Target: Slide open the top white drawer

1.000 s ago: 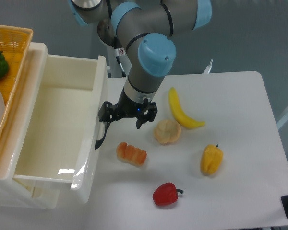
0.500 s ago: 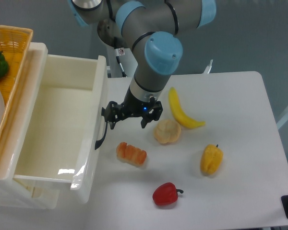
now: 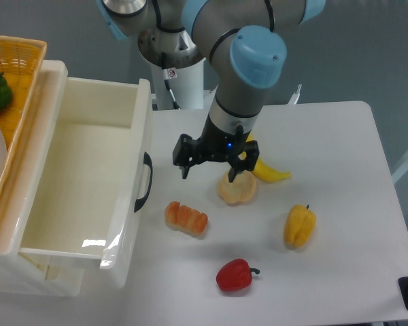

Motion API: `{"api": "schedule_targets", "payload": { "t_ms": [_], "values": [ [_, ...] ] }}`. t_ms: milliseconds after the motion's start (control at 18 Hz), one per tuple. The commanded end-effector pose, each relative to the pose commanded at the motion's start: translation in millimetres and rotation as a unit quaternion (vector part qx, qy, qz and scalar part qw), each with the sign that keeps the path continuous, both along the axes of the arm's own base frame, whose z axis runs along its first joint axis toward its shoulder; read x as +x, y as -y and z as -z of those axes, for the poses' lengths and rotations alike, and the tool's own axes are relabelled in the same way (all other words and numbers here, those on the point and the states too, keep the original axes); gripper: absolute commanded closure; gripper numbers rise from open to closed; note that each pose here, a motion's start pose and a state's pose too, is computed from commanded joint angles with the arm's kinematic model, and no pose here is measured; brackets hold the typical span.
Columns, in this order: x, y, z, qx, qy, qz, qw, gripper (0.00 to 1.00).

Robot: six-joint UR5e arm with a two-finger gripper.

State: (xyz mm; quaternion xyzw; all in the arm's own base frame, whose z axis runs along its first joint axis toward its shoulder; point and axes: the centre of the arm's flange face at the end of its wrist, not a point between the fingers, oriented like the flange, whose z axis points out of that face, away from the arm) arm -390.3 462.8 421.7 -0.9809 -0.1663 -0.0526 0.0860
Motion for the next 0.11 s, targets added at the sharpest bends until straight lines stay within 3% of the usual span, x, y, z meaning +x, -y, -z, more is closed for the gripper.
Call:
{"api": "schedule_targets", "payload": {
  "t_ms": [111],
  "values": [
    [-4.6, 4.4, -0.9, 0.001, -0.003, 0.005, 1.0000, 0.00]
  ]
}}
